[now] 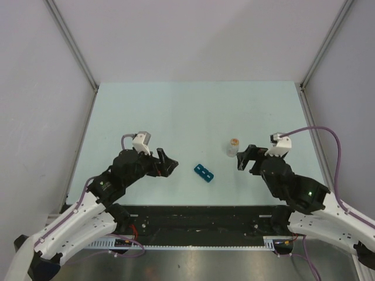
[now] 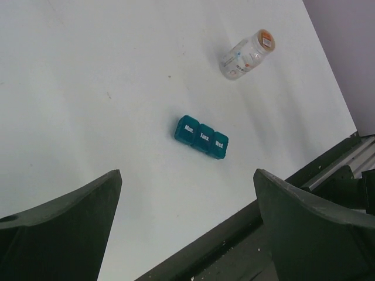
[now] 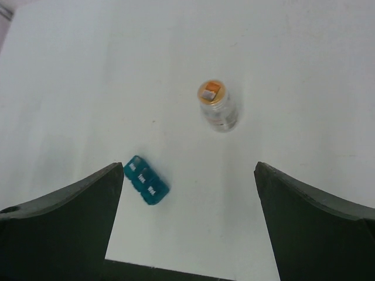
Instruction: Sort the pills into containers
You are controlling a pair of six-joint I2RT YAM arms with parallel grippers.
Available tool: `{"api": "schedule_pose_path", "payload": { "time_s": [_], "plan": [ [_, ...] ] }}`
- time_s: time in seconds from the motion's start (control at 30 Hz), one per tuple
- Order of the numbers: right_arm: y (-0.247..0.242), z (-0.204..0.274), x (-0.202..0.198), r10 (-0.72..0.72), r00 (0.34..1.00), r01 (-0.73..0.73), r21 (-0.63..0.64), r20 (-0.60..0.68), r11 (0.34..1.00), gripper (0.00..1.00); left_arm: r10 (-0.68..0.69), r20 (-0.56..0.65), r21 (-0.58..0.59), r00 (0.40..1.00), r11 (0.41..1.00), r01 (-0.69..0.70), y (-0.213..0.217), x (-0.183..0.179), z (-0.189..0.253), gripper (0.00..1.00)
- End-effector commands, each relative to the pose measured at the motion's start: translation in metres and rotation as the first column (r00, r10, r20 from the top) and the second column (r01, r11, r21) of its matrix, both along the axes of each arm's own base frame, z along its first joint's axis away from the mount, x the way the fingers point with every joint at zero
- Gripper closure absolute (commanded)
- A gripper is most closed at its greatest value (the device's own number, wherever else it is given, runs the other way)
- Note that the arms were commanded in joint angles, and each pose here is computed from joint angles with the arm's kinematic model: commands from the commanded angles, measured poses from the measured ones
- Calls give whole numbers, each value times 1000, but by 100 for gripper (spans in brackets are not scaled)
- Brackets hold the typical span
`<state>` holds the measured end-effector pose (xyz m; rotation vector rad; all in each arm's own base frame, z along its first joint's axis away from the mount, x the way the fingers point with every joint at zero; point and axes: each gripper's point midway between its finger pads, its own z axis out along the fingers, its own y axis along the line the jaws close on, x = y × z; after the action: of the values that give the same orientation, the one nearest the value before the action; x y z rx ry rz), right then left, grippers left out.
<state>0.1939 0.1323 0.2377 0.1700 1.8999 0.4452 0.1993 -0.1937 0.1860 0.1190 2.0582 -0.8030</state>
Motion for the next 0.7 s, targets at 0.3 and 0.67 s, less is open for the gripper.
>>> {"api": "schedule_pose_path", "payload": {
  "time_s": [0.3,0.67],
  "plan": [
    [-29,-5,31,-84,995,74,-180,-52,981,0,108,55,-13,993,994,-108,29,-3,11,0],
    [-42,-15,22,-86,996,83,-147,-18,986,0,147,77,-48,986,988,-144,36,-4,16,0]
  ]
}}
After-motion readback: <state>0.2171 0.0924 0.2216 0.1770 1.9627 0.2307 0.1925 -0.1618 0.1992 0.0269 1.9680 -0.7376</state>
